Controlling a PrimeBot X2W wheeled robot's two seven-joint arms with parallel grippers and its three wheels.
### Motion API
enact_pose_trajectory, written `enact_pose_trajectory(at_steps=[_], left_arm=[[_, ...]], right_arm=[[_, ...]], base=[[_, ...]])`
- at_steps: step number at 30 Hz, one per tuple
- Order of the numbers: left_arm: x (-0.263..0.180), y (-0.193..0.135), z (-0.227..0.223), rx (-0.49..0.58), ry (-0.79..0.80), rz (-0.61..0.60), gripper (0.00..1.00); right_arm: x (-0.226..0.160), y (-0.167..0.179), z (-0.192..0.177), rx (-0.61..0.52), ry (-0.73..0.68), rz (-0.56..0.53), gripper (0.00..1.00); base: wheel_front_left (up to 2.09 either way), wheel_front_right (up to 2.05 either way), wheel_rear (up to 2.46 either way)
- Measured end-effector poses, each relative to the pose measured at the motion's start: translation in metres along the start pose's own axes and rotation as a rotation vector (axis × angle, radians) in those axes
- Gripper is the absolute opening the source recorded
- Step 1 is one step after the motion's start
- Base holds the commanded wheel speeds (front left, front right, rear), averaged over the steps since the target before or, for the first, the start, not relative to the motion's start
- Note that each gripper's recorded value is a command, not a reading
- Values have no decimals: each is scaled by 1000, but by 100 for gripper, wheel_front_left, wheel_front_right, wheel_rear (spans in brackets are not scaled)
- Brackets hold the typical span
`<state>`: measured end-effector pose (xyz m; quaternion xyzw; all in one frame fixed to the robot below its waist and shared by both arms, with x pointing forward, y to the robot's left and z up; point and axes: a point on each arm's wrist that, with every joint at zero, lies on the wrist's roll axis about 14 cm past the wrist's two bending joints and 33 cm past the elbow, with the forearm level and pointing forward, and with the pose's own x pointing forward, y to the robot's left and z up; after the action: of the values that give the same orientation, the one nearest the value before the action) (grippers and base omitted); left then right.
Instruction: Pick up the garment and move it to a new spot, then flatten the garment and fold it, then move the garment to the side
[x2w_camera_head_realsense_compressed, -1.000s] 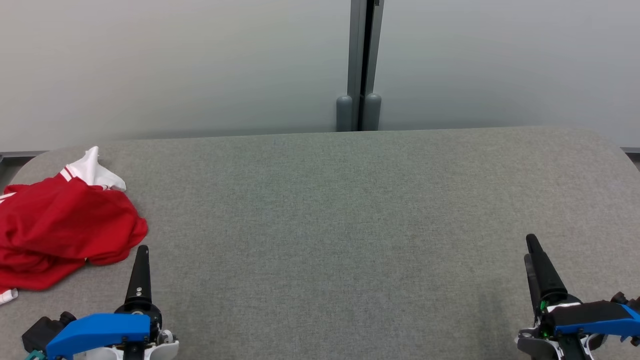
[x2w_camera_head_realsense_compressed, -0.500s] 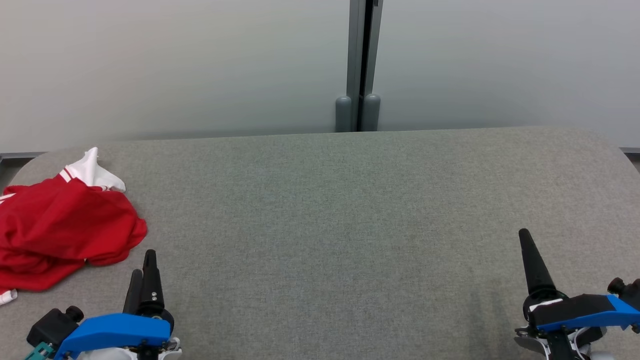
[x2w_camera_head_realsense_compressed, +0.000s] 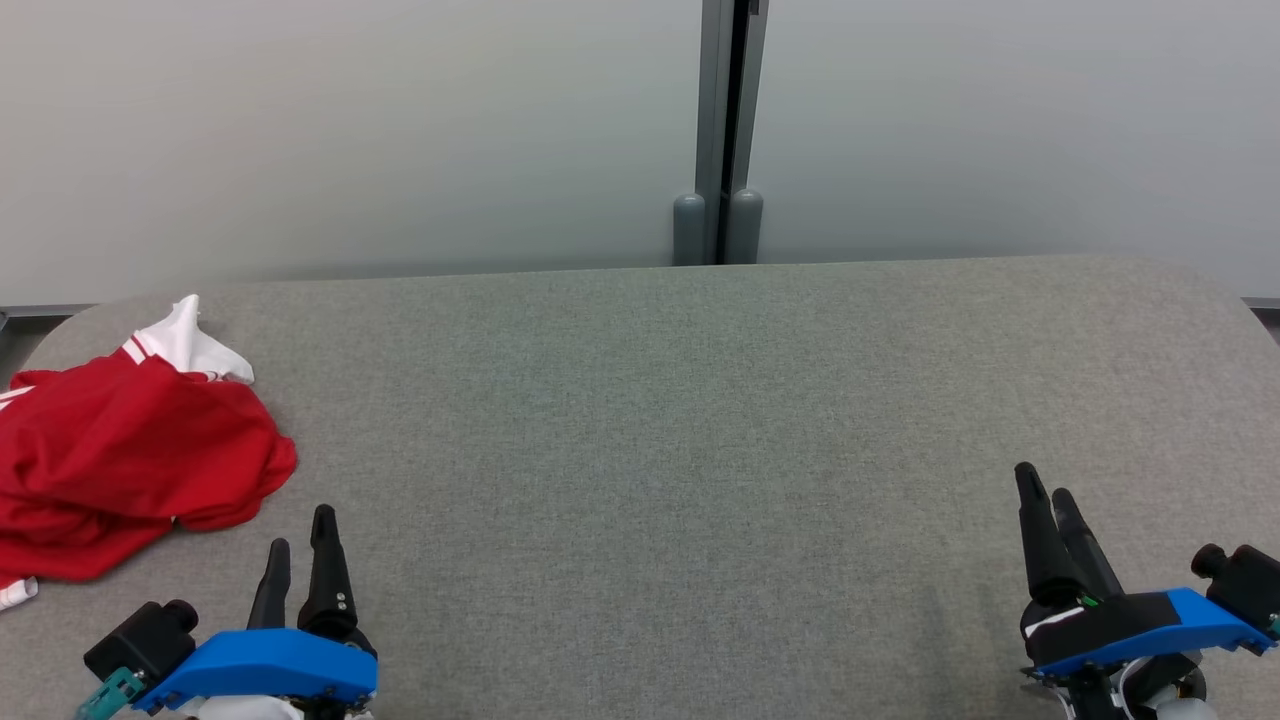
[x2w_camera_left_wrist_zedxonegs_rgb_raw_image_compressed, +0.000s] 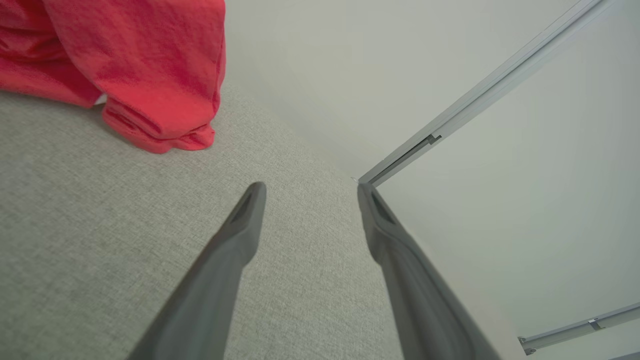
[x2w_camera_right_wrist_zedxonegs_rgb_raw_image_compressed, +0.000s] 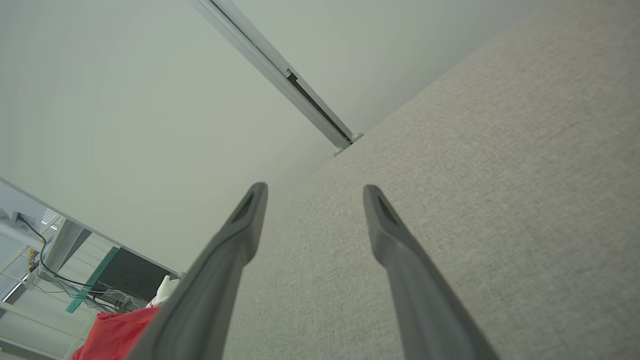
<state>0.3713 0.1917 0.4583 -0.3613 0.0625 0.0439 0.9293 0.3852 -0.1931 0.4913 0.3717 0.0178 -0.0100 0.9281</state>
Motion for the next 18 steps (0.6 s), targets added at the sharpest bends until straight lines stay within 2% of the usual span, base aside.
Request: enact_pose_trajectory(at_steps=[9,18], left_arm=[[0,-5,1,130,-11,-12,100],[1,-14,7,254,-46,-39,100]], right_arm=[[0,-2,3,-128,-13,2,100],[5,11,15,-238,-64,43,100]], base=[[0,0,0],[0,0,0]])
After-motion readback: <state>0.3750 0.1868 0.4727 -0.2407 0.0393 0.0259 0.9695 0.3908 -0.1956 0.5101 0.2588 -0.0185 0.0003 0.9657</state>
